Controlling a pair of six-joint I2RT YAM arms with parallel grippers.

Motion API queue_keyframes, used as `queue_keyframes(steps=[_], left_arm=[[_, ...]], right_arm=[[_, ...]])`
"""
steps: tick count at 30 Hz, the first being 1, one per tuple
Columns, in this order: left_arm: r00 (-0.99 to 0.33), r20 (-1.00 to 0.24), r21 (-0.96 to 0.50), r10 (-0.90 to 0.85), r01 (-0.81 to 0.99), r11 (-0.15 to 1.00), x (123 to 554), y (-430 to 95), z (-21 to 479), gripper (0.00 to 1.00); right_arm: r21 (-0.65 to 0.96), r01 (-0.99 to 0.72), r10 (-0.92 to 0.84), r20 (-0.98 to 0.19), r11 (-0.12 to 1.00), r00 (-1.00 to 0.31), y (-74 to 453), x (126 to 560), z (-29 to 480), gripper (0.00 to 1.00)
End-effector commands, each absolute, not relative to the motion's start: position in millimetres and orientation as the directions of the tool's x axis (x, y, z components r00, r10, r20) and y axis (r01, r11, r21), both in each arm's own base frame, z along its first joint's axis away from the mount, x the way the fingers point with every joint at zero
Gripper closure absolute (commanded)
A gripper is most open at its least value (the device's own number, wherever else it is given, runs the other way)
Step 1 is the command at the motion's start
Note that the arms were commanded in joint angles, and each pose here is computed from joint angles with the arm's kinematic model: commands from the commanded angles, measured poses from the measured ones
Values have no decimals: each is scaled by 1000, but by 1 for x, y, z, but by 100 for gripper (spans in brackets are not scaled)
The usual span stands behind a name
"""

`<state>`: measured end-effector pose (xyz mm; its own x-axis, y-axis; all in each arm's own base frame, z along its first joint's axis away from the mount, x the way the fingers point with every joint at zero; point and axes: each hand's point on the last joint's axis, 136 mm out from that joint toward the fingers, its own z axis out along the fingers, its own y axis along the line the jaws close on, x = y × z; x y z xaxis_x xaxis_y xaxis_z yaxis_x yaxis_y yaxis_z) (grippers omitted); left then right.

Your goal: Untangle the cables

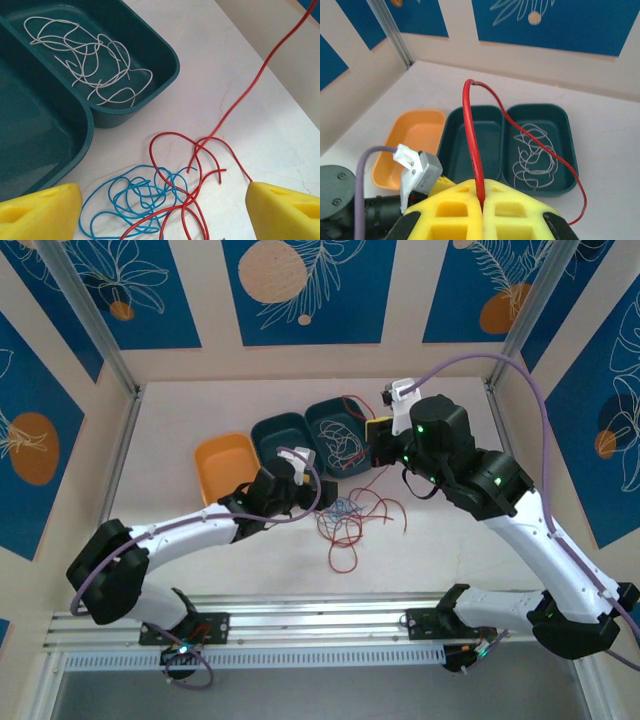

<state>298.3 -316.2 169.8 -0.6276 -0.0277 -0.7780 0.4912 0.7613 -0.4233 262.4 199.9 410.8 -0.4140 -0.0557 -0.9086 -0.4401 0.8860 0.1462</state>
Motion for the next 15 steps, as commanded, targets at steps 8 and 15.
queue_keyframes(steps=[8, 15], left_arm=[[-586, -807, -437, -77, 503, 746, 296, -307, 188, 7], [-546, -831, -396, -107, 445, 803, 284, -268, 199, 0]], right_arm=[[136, -551, 9, -974, 823, -225, 210, 254, 485, 100], [129, -585, -14, -972, 801, -234, 235, 269, 488, 100]])
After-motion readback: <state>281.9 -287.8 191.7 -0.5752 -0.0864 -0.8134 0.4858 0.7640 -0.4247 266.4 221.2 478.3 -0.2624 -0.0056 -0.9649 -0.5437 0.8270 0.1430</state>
